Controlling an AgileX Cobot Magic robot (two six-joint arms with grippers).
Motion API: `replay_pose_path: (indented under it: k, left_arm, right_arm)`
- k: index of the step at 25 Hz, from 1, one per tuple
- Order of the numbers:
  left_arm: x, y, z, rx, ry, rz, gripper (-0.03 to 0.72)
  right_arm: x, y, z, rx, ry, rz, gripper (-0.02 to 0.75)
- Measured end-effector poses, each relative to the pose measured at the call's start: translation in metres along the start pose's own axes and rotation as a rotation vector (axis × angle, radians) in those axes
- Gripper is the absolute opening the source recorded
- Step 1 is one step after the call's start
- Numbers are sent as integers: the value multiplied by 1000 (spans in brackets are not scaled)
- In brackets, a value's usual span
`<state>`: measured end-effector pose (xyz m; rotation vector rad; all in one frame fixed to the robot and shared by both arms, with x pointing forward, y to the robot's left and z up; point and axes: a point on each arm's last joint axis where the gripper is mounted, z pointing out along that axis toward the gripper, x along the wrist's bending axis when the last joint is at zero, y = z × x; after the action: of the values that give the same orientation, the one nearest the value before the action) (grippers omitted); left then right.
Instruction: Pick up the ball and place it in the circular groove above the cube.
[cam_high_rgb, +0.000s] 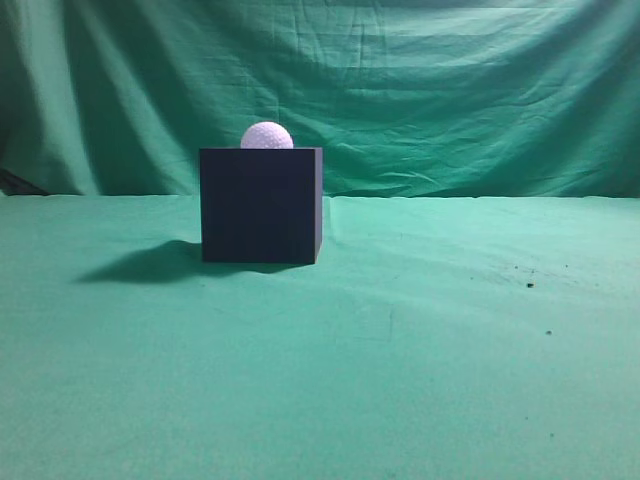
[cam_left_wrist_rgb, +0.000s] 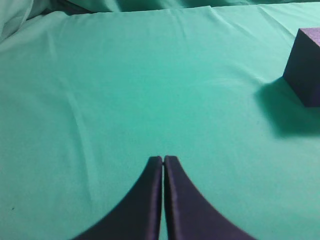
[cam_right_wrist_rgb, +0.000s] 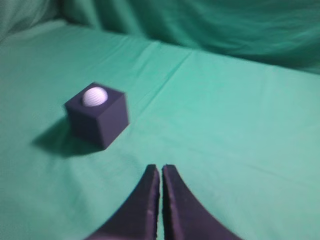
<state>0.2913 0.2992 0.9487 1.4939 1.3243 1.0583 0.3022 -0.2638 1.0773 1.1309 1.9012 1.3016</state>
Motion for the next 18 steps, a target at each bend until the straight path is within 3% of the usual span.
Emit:
replay_pose_path:
  k: [8,15,18]
  left_arm:
    - [0,0,0,0,0,0,0]
    - [0,0,0,0,0,0,0]
    - [0,0,0,0,0,0,0]
  right_arm:
    - [-17,-76,13,-166,-255,90,0]
    - [-22,-121,25,-153,-366,178,0]
    - [-24,-124,24,-164,-409,207,0]
